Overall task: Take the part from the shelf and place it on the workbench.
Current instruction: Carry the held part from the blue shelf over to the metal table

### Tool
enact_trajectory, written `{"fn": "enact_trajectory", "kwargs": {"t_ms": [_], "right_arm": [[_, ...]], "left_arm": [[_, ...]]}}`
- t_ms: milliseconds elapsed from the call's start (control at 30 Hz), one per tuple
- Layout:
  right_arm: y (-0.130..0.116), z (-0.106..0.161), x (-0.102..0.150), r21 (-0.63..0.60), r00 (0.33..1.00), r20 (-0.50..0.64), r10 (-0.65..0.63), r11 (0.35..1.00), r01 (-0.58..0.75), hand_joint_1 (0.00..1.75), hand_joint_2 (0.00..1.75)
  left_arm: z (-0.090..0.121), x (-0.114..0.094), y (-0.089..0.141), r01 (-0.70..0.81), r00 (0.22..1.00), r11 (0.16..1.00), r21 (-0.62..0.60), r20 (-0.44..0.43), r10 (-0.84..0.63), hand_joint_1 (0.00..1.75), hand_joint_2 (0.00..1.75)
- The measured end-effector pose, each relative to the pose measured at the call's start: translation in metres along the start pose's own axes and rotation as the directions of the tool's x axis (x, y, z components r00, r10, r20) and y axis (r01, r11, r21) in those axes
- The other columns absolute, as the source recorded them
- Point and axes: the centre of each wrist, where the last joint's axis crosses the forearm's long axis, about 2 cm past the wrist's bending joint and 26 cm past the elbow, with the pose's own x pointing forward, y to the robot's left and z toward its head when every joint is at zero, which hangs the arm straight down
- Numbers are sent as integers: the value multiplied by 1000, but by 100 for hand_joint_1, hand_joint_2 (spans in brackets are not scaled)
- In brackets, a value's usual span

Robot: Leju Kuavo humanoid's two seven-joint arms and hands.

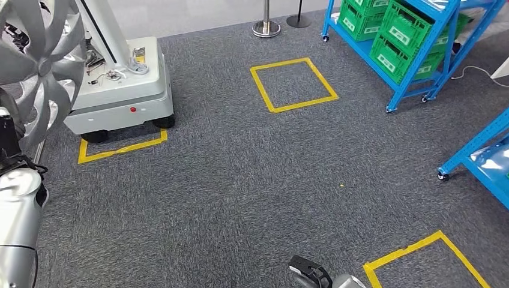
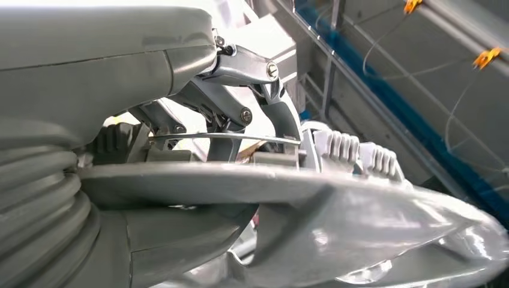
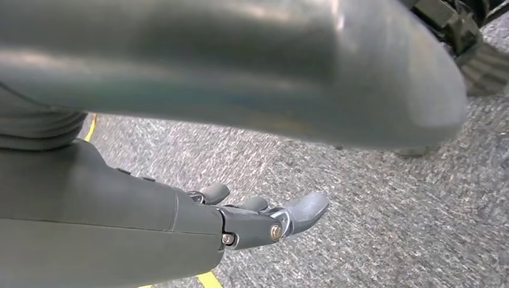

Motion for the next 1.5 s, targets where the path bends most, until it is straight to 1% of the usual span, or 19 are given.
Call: {"fn": "enact_trajectory", "kwargs": {"t_ms": [133,267,533,800,1000,1500], "right_arm": [[2,0,-3,3,1000,-3,-4,1000,4,0,0],[1,0,-3,2,1000,3,-4,1000,4,0,0],[0,0,-1,0,1000,5,1,1000,-1,0,0],[-2,0,4,-4,1000,7,9,1000,-9,0,0],[-4,1,8,-7,1000,18,10,1000,-10,0,0],[0,0,3,-1,1000,22,-10,1000,10,0,0]], "left_arm": [[1,4,-1,28,999,1000,-7,36,-27,175,175],[-9,13,3,44,995,998,34,84,-46,175,175],[-20,23,9,39,992,994,104,112,-51,175,175],[-28,27,16,44,990,988,146,126,-63,175,175],[-29,25,22,57,989,986,159,124,-77,175,175],[-27,26,22,71,988,986,154,124,-90,175,175]]}}
